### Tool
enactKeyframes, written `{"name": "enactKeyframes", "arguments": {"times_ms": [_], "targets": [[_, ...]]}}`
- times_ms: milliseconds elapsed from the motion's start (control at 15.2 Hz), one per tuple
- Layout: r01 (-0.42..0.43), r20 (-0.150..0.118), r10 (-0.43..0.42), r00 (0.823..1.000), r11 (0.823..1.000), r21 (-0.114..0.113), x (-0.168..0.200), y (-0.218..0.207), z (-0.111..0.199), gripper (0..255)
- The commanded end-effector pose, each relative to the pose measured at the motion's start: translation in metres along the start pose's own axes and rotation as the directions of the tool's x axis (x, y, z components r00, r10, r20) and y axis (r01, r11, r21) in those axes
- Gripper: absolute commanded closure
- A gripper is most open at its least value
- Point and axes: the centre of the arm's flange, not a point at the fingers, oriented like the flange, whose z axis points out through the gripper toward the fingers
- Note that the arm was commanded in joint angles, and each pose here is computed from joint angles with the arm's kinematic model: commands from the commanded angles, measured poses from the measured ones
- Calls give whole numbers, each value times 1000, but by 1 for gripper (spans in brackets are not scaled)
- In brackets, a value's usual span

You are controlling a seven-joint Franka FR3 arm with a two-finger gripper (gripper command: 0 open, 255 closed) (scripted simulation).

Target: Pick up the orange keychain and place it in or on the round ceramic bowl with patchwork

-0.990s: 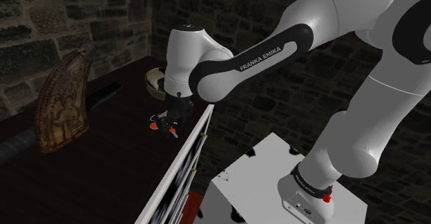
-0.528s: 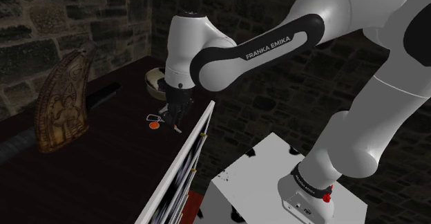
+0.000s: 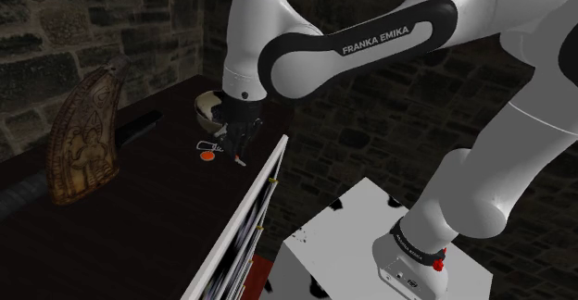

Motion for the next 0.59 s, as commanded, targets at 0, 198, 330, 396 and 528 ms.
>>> {"name": "enactKeyframes", "arguments": {"times_ms": [0,198,330,396,528], "targets": [[0,0,0,1000,1000,0,1,0,-11,255],[0,0,0,1000,1000,0,1,0,-26,255],[0,0,0,1000,1000,0,1,0,-37,255],[0,0,0,1000,1000,0,1,0,-42,255],[0,0,0,1000,1000,0,1,0,-53,255]]}}
